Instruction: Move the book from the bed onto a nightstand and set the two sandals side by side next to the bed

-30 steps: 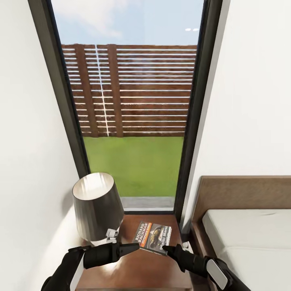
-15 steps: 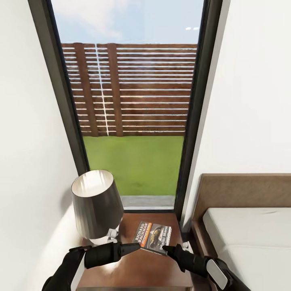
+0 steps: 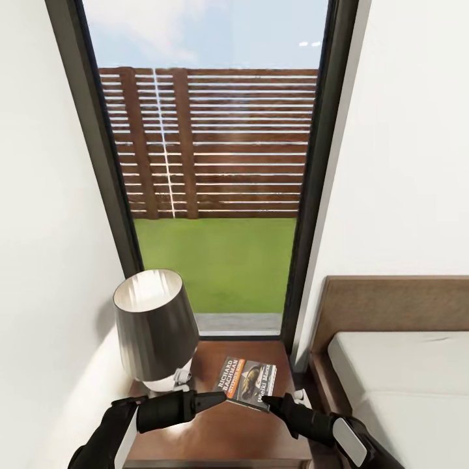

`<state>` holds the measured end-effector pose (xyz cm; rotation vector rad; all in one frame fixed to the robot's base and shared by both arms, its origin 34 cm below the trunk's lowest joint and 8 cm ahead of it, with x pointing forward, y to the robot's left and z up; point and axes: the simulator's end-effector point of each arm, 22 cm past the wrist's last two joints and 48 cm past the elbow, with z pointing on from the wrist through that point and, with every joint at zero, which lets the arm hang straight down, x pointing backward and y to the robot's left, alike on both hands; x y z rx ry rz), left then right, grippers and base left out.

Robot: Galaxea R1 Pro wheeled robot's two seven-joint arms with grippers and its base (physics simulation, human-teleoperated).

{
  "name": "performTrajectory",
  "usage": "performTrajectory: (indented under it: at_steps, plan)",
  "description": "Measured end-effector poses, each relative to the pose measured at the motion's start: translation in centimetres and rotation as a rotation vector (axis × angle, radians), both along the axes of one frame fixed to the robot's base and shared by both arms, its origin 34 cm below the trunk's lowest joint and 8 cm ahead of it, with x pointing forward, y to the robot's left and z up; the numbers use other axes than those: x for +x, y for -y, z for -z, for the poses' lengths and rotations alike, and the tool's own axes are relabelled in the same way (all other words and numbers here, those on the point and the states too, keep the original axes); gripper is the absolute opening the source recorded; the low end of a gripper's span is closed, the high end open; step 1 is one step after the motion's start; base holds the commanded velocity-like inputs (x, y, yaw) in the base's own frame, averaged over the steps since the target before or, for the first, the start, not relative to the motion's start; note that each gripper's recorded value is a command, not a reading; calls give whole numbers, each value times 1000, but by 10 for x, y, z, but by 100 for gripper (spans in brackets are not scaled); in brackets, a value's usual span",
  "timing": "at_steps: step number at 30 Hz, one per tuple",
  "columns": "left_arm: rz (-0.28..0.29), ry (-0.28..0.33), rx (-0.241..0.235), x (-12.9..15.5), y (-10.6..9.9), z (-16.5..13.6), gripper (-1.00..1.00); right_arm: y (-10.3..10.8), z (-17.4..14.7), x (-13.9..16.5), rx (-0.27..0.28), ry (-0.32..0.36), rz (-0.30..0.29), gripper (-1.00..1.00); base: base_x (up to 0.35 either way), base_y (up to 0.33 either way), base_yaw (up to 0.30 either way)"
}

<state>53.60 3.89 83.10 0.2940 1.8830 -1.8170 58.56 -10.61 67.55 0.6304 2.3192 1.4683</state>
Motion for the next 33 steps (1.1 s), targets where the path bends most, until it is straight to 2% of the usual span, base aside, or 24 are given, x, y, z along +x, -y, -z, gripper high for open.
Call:
performTrajectory:
  at_steps: [25, 33]
  plan:
    - [0, 1, 1, -2, 0, 43, 100, 0, 43, -2, 0, 1, 0, -100, 0, 0, 0]
    - [2, -22, -1, -7, 1, 64, 100, 0, 58, -4, 0, 1, 0, -100, 0, 0, 0]
